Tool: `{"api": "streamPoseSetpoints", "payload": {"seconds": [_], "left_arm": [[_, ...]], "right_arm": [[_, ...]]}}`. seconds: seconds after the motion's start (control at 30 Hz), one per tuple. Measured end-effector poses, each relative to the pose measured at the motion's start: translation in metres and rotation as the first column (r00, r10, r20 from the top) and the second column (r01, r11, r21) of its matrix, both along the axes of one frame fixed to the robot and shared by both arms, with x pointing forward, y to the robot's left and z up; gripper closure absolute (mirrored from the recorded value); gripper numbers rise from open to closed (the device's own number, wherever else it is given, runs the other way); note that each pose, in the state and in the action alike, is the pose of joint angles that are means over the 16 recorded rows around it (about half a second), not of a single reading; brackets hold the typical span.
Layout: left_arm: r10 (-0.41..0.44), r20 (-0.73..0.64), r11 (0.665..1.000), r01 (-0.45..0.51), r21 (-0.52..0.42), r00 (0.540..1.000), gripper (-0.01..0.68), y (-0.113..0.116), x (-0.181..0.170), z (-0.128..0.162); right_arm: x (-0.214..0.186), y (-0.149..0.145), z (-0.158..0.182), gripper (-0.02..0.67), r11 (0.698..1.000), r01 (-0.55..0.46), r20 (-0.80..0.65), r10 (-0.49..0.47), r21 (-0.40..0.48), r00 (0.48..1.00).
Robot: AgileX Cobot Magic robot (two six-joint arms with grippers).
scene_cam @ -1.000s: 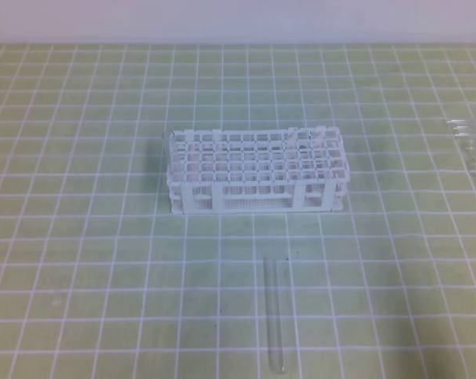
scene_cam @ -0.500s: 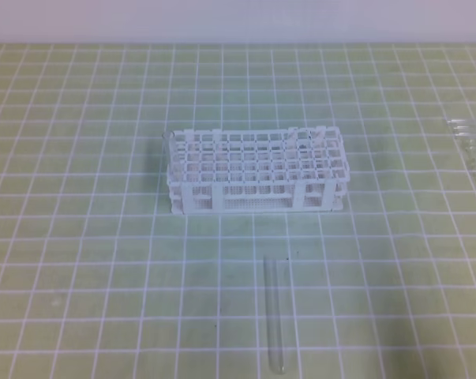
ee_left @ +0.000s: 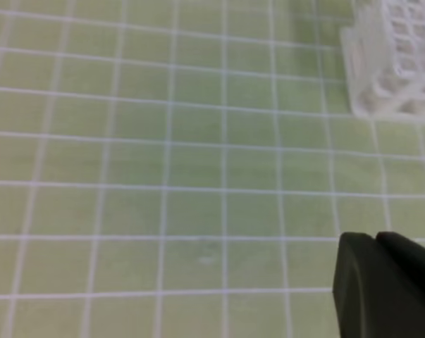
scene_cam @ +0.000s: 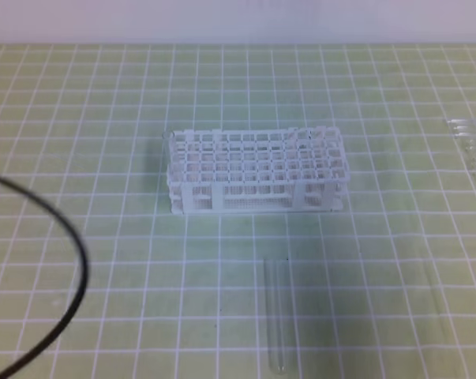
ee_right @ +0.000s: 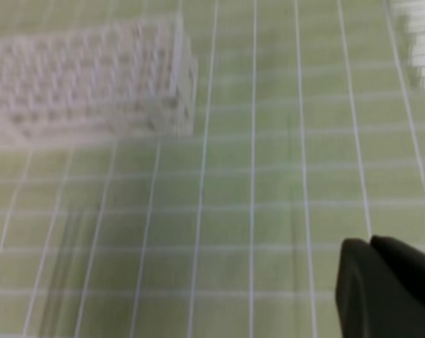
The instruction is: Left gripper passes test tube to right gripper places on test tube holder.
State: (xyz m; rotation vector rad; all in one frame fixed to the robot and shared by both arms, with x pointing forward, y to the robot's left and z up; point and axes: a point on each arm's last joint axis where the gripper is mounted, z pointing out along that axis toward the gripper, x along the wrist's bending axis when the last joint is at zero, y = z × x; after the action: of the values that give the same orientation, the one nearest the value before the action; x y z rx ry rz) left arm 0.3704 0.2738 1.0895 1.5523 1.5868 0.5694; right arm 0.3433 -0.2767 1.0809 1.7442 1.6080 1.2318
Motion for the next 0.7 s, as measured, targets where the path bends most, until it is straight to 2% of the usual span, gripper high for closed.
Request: {"api": "streamPoseSetpoints", "payload": {"seconds": [0.13, 0.3, 0.53, 0.7], "left_arm": [[-0.143, -0.104, 0.99, 0.142, -0.021, 0.984, 0.672, -0.02, 0.024, 0.001], [-0.29, -0.186, 0.957, 0.279, -0.085, 0.939, 0.672, -0.058, 0.047, -0.008], [-0.412, -0.302, 0.91, 0.405, -0.09, 0.859, 0.672, -0.126, 0.063, -0.025], [-0.464, -0.38, 0.876, 0.479, -0.062, 0.8, 0.672, -0.174, 0.068, -0.036]], "right_arm": [[0.013, 0.001, 0.005, 0.665, 0.999, -0.03, -0.117, 0.025, -0.042, 0.993], [0.023, 0.001, 0.004, 0.665, 0.997, -0.05, -0.197, 0.038, -0.055, 0.98], [0.027, 0.001, 0.0, 0.665, 0.996, -0.058, -0.235, 0.041, -0.066, 0.971], [0.026, 0.001, -0.001, 0.665, 0.995, -0.067, -0.249, 0.045, -0.079, 0.967]]}}
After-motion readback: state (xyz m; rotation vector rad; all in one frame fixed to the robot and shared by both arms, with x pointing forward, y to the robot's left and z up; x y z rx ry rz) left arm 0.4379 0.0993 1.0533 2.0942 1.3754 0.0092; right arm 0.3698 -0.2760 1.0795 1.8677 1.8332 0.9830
